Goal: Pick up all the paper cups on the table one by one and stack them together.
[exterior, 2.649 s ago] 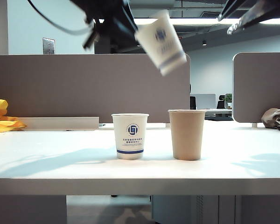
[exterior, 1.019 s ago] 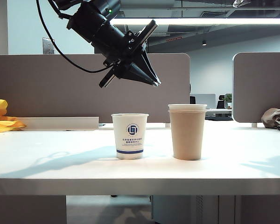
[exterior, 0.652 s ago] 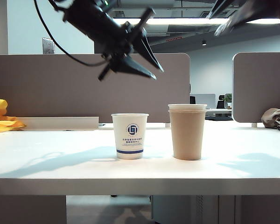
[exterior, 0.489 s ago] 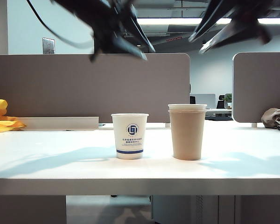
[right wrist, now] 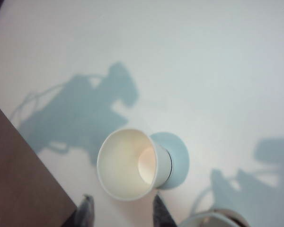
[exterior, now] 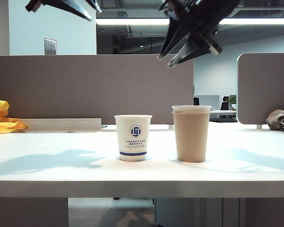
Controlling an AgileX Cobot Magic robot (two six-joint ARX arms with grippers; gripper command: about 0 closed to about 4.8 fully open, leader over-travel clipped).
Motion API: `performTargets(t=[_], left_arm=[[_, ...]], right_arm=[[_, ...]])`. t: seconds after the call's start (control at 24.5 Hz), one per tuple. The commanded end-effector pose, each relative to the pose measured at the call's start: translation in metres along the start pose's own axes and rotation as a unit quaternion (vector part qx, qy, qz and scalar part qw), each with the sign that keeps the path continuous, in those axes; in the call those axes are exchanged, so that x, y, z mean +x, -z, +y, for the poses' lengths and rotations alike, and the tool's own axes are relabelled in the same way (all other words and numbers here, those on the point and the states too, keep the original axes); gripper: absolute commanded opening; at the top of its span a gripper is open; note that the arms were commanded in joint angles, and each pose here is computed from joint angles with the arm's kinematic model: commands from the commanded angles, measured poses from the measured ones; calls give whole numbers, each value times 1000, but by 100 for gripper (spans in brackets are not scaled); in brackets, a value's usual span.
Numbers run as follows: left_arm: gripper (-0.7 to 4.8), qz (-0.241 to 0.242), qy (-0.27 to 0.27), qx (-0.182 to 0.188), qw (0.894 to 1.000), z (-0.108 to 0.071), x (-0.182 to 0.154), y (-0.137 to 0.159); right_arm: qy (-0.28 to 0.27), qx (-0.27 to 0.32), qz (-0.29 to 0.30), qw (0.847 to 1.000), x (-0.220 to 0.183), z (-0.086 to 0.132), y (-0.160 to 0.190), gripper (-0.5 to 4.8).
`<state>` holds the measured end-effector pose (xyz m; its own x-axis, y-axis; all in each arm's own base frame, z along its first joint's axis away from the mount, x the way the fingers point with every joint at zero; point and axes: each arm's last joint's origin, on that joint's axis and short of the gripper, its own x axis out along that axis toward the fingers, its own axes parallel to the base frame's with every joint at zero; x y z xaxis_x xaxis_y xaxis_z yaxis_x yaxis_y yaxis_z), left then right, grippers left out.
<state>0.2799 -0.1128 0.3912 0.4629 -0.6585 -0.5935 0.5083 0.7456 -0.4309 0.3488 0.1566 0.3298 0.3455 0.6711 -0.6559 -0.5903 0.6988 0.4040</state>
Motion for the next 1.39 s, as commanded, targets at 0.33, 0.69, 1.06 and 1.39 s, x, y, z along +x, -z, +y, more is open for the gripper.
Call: performTargets(t=[0.33, 0.69, 1.06, 1.39], left_arm=[[121, 3, -11, 14, 1000, -9, -21, 8], [121, 5, -45, 27, 999, -7, -39, 14], [121, 3, -45, 36, 998, -7, -39, 14], [121, 2, -44, 36, 998, -7, -39, 13]], right_arm=[[-2, 6, 21, 1000, 32, -15, -7, 162], [-13, 15, 57, 998, 68, -21, 2, 162], [-19, 15, 65, 998, 77, -19, 4, 161], [-24, 26, 85, 996, 86, -24, 9, 161]])
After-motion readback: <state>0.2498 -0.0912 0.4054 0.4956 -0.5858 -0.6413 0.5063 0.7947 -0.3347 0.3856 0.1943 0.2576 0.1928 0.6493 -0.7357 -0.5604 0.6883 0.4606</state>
